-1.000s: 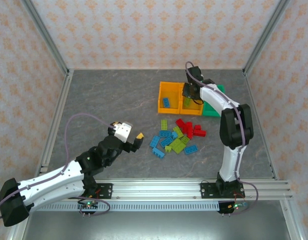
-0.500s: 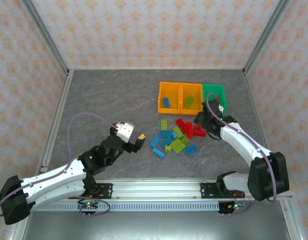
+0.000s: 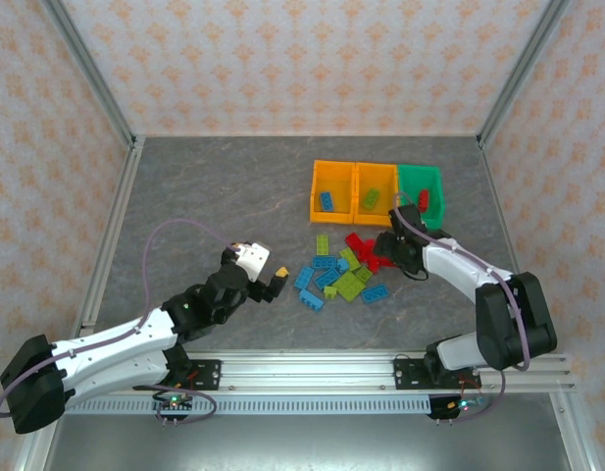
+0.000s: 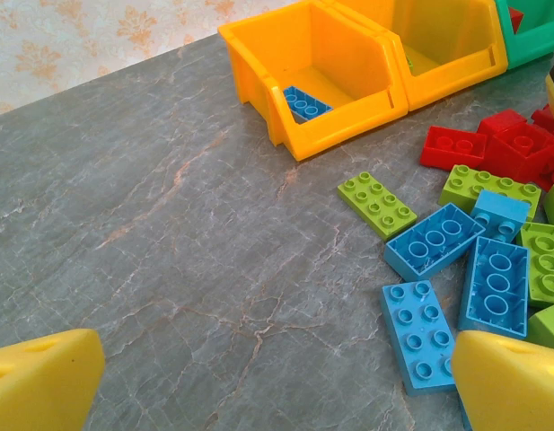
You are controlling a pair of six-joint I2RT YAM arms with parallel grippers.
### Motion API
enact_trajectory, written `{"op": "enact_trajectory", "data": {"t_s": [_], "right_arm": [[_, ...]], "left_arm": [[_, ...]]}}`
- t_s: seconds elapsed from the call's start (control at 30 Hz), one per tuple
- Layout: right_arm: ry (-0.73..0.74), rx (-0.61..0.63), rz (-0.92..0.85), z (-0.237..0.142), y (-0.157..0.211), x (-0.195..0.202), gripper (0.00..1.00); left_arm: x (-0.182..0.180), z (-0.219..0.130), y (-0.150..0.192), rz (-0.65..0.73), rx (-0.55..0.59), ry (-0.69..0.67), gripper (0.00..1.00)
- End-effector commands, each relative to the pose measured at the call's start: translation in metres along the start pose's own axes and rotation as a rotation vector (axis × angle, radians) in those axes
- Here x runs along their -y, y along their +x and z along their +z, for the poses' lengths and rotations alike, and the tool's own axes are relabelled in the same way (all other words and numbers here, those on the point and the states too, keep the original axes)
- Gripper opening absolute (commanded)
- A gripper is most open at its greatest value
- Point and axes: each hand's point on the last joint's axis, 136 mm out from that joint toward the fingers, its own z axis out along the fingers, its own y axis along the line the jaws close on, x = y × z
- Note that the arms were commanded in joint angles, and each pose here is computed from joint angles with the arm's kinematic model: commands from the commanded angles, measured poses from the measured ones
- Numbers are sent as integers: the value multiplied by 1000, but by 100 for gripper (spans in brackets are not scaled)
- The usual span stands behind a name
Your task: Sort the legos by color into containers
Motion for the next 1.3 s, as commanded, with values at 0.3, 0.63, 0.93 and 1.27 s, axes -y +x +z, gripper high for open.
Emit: {"op": "enact_trajectory", "data": {"t_s": [0.3,0.63,0.93,1.27], "right_arm": [[61,-70,23,19,25,19,76],[44,-81,60,19,34,22,78],[56,-102,102,11,39,26,67],[69,30,173,-22,23,36,66]], "left_arm": [[-3,-2,-14,-1,27,-14,100],[-3,-2,-14,-3,27,-12,100],[-4,-3,-14,-3,27,-16,100],[-4,-3,-14,-5,27,-17,100]]}}
